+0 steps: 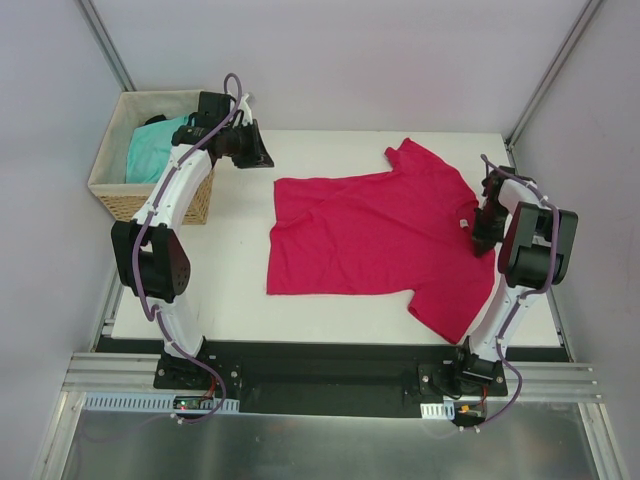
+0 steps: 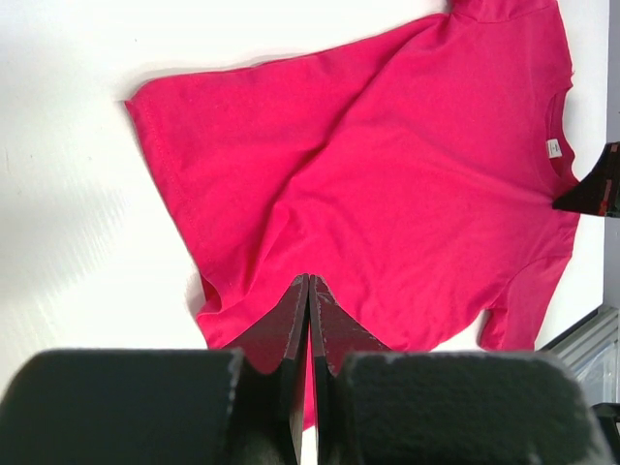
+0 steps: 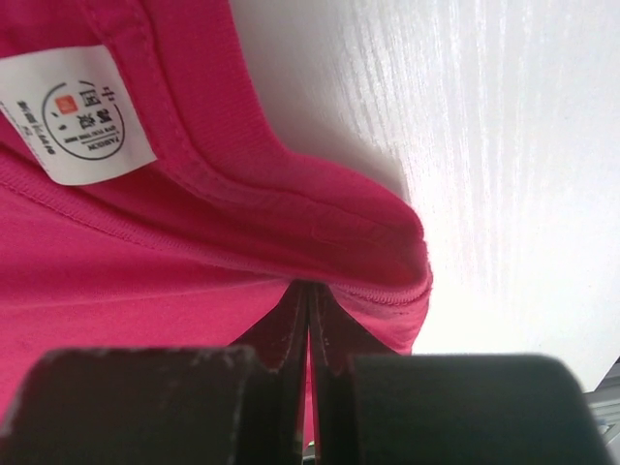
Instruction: Fold and stack the t-shirts
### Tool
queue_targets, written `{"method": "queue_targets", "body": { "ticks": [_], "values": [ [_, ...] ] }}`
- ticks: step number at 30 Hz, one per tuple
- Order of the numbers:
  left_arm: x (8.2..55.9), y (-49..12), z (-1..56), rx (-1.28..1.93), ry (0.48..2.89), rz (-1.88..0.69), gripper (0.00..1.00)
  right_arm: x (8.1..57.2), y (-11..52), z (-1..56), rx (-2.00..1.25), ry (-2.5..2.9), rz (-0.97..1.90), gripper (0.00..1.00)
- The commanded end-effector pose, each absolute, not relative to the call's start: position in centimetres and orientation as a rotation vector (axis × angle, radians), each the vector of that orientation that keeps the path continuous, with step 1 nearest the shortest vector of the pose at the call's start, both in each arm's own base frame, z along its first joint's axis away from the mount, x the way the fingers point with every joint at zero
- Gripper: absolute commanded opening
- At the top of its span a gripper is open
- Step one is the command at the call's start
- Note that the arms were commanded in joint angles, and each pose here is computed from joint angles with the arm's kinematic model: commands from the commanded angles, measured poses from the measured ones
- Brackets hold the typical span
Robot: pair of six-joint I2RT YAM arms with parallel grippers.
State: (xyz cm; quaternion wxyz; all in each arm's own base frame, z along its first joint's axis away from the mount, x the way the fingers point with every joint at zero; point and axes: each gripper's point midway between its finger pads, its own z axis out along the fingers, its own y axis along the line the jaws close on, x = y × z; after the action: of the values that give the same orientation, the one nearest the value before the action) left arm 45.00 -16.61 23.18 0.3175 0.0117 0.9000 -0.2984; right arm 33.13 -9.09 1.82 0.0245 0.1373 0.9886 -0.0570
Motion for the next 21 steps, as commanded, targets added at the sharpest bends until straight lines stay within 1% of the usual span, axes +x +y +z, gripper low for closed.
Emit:
{"method": "queue_targets", "body": {
  "ticks": [1, 5, 6, 8, 9, 10, 11, 12, 13, 14, 15, 16, 18, 21],
  "values": [
    [45.1, -16.7, 26.0, 0.03, 2.314, -0.79, 0.0, 32.9, -8.4, 1.9, 0.443, 3.051, -0.119, 0.01],
    [45.7, -16.4, 24.5, 0.032, 2.34, -0.752, 0.0, 33.5, -6.7, 4.9, 0.456, 2.924, -0.065, 0.01],
    [46.1, -16.5, 24.4, 0.045, 2.337, -0.748, 0.0, 33.8, -5.6, 6.3, 0.427, 2.887, -0.023, 0.01],
    [47.1, -16.6, 22.4, 0.056, 2.375, -0.744, 0.0, 34.2, -4.1, 8.2, 0.393, 2.85, 0.03, 0.01],
    [47.6, -16.7, 22.6, 0.061, 2.367, -0.745, 0.0, 34.4, -2.7, 9.7, 0.347, 2.815, 0.069, 0.01],
    [48.4, -16.9, 20.9, 0.054, 2.398, -0.75, 0.0, 34.5, -1.9, 10.5, 0.324, 2.798, 0.092, 0.01],
    [48.6, -17.1, 20.5, 0.05, 2.412, -0.76, 0.0, 34.6, -1.2, 11.4, 0.307, 2.774, 0.122, 0.01],
    [49.2, -17.3, 20.6, 0.052, 2.406, -0.771, 0.0, 34.7, 0.6, 12.2, 0.273, 2.748, 0.203, 0.01],
    [49.8, -17.6, 18.9, 0.043, 2.437, -0.781, 0.0, 35.1, 1.4, 13.8, 0.251, 2.688, 0.247, 0.01],
    [49.9, -17.8, 18.4, 0.033, 2.451, -0.795, 0.0, 35.3, 2.3, 14.6, 0.23, 2.657, 0.293, 0.01],
    [50.3, -18.2, 18.5, 0.04, 2.444, -0.817, 0.0, 35.4, 4.4, 15.5, 0.169, 2.632, 0.391, 0.01],
    [50.6, -18.3, 17.1, 0.028, 2.47, -0.825, 0.0, 35.4, 5.0, 16.0, 0.141, 2.624, 0.407, 0.01],
    [50.9, -18.5, 16.2, 0.008, 2.489, -0.84, 0.0, 35.8, 6.5, 17.1, 0.071, 2.615, 0.44, 0.01],
    [50.9, -18.5, 13.8, -0.027, 2.542, -0.84, 0.0, 35.9, 8.2, 17.1, 0.004, 2.641, 0.511, 0.01]
  ]
}}
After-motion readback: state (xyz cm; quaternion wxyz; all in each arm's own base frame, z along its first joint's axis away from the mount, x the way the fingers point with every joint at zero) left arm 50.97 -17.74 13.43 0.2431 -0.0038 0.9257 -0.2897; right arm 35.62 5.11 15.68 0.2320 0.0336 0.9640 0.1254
